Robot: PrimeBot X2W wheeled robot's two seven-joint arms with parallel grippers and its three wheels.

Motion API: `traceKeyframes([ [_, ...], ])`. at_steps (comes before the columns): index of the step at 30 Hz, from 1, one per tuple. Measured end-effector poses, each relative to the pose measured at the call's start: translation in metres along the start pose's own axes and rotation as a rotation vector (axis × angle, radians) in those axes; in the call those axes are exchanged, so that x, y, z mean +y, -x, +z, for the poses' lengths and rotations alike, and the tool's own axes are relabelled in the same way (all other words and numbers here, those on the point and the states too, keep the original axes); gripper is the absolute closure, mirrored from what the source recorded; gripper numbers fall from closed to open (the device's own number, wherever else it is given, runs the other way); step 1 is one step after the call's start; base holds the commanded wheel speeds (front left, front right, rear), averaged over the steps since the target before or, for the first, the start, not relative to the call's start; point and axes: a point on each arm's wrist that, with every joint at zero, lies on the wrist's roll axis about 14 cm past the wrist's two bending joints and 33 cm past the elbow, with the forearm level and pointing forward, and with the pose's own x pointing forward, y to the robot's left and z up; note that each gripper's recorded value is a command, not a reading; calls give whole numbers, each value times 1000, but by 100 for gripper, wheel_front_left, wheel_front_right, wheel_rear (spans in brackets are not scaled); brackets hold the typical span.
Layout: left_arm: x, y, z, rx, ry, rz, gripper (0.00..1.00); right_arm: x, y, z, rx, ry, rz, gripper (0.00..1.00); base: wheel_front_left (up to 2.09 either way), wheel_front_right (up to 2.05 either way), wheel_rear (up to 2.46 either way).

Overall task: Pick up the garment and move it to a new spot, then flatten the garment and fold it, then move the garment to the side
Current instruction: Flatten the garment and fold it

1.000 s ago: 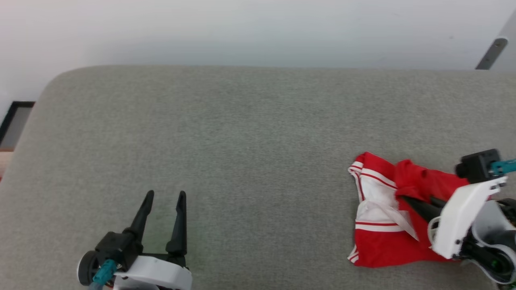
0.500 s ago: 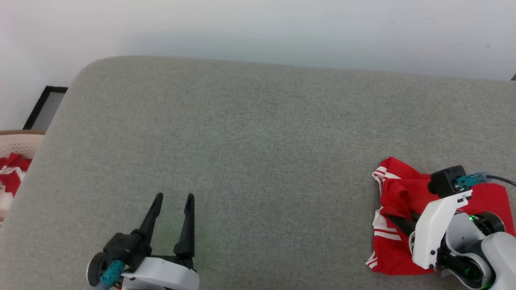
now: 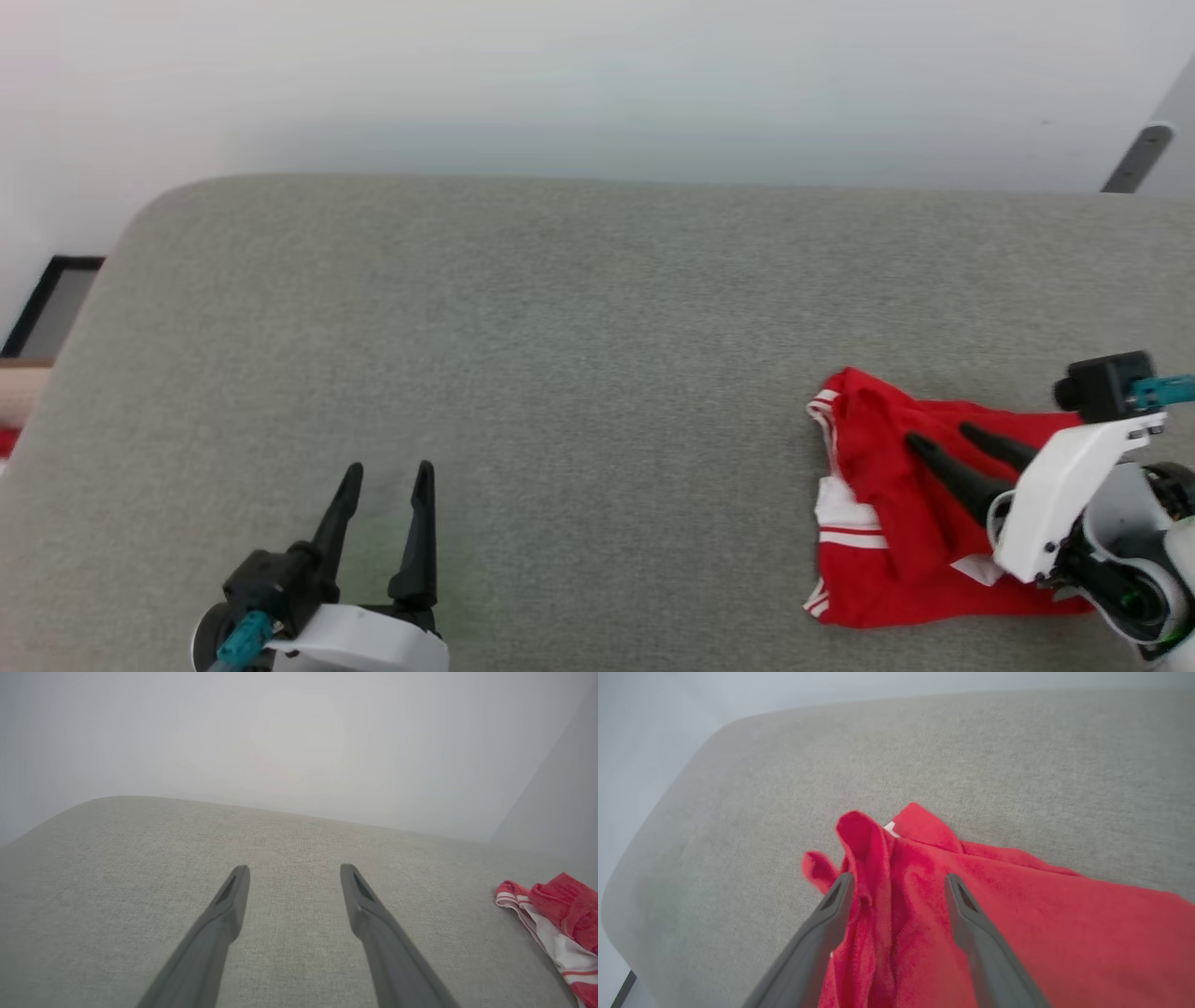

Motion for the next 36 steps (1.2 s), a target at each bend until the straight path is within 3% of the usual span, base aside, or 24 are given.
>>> traceKeyframes([
  [9, -23, -8, -2, 5, 20, -75, 0, -42, 43, 17, -185, -60, -117, 0, 0, 0, 0],
  [21, -27, 0, -9, 33, 6, -99, 0, -64, 94, 27, -521, 19, -250, 0, 0, 0, 0],
  [29, -25, 8, -3, 15, -11, -99, 0, -73, 118, 22, -634, -20, -330, 0, 0, 0, 0],
  [36, -19, 24, -1, 4, -16, -77, 0, -67, 129, 6, -649, -1, -358, 0, 0, 0, 0],
])
